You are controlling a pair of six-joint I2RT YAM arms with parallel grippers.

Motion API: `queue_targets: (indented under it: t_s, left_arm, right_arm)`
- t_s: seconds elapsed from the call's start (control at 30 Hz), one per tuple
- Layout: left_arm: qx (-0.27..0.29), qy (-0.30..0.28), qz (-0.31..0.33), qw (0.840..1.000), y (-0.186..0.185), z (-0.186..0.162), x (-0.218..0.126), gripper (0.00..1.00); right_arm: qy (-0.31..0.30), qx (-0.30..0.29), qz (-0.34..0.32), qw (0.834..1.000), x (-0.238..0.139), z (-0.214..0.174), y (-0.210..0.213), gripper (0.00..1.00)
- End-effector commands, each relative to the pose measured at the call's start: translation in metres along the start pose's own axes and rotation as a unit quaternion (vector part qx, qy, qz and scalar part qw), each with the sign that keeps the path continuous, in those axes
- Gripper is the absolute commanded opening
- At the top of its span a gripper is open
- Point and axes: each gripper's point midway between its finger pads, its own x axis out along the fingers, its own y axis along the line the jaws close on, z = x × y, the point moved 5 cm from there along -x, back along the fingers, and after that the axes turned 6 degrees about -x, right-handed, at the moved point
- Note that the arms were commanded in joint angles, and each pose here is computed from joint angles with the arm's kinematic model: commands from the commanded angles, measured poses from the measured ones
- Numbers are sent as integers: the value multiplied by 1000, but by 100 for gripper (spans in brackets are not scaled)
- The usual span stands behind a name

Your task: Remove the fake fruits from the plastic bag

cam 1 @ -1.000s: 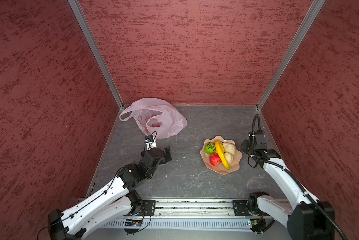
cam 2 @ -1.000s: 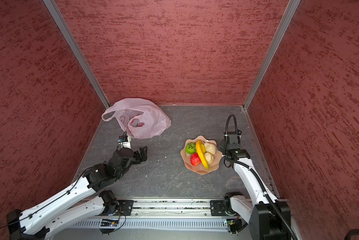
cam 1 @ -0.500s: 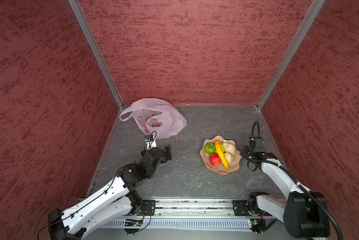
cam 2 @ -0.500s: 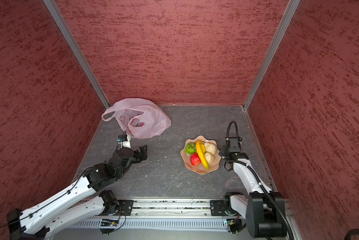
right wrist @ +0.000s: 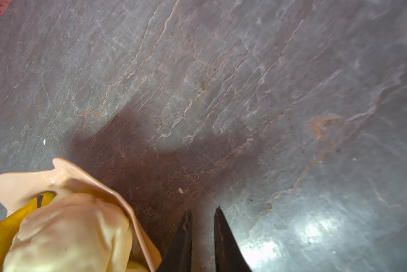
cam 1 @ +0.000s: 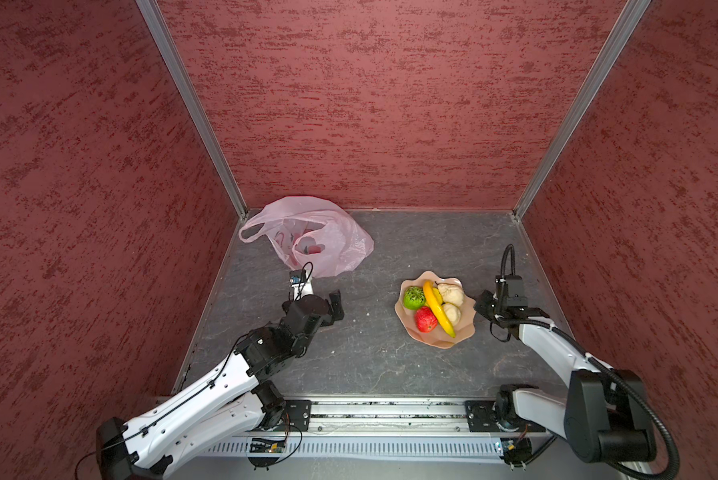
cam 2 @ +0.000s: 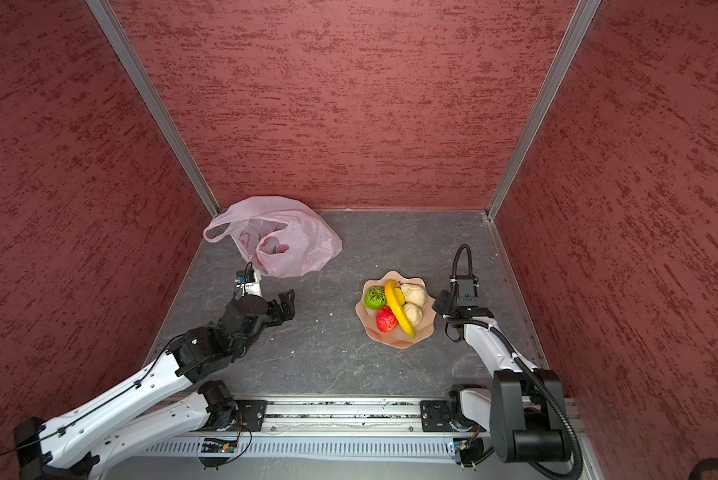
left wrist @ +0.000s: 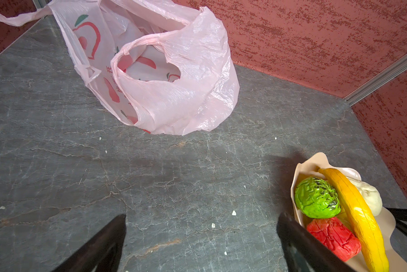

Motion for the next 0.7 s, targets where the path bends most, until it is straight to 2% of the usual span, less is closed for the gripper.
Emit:
queue_targets:
  t_s: [0.0, 0.67]
  left_arm:
    - [0, -3, 4, 1000, 2, -3, 3, 100]
    - [-9, -9, 3, 1000, 8, -5, 0, 100]
  right_arm:
    - [-2, 13, 32, 999, 3, 0, 8, 20]
    - [37, -33, 87, 995, 24, -35, 83, 19]
